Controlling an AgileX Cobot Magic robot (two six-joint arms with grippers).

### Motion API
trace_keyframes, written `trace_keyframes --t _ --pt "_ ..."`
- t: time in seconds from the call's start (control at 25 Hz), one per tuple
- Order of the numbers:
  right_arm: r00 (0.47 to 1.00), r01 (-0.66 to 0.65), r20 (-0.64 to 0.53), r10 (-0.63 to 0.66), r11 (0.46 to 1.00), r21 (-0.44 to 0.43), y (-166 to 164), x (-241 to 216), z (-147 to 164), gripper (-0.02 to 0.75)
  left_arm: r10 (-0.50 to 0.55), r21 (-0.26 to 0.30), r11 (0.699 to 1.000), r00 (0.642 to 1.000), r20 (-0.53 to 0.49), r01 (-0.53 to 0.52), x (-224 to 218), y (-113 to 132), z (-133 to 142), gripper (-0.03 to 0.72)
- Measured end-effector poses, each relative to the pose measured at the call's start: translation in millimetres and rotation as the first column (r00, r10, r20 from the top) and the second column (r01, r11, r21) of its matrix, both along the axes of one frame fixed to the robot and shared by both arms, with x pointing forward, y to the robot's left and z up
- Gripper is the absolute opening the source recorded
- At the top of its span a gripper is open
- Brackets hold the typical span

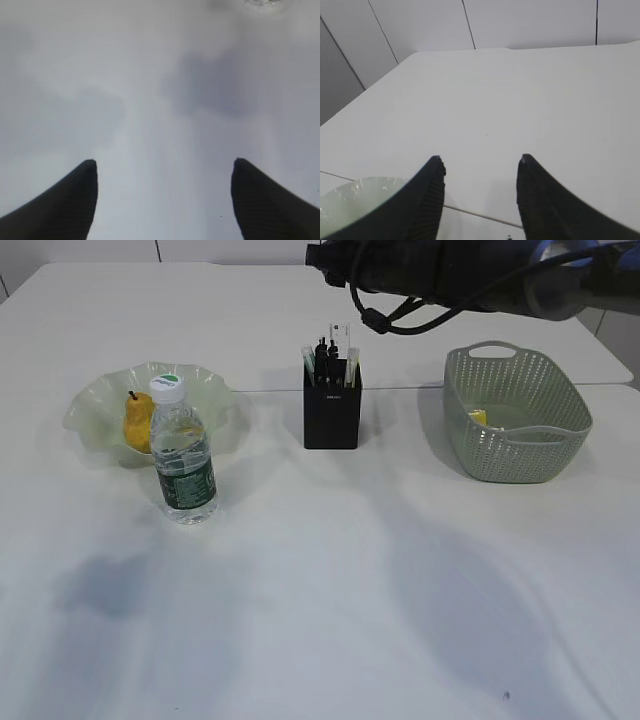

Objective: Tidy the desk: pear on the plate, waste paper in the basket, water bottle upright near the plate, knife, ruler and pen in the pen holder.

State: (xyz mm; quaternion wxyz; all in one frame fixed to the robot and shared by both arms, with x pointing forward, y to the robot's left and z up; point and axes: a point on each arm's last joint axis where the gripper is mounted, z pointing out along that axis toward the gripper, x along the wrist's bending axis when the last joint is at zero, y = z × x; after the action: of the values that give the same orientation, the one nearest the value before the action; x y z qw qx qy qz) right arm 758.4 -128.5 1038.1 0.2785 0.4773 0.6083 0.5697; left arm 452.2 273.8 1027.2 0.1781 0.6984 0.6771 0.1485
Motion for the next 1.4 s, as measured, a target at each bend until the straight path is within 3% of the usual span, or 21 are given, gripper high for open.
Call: trace_keyframes --t 0.24,0.48,0.72,0.96,1.2,1.4 --pt "0.991 -0.128 -0.025 0.132 0.985 0.112 10.2 -13.0 20.9 0.355 0.001 0.004 1.000 1.000 -0.028 0.000 -2.3 0.3 -1.1 0.591" --pt "0.930 -0.252 -0.267 0.253 0.967 0.040 16.7 -29.8 6.4 0.355 0.001 0.005 1.000 0.999 -0.035 -0.001 -2.9 0.4 -1.4 0.591" --pt "0.893 -0.230 -0.408 0.190 0.972 -0.053 9.5 -36.1 -3.1 0.355 0.001 0.006 1.000 0.999 -0.041 -0.001 -3.4 0.5 -1.6 0.591" --pt "0.878 -0.171 -0.471 0.090 0.977 -0.131 -7.4 -48.6 20.1 0.355 0.001 0.007 1.000 0.999 -0.048 -0.001 -3.9 0.6 -1.9 0.591" --pt "0.766 -0.137 -0.639 -0.071 0.953 -0.270 -44.2 -67.7 28.4 0.355 0.003 -0.005 1.000 1.000 -0.017 -0.003 -8.9 0.8 5.4 0.590" --pt "0.769 -0.039 -0.608 -0.195 0.936 -0.350 -70.1 -82.8 61.6 0.355 0.014 -0.012 1.000 0.999 0.038 -0.013 -17.0 2.3 16.9 0.590"
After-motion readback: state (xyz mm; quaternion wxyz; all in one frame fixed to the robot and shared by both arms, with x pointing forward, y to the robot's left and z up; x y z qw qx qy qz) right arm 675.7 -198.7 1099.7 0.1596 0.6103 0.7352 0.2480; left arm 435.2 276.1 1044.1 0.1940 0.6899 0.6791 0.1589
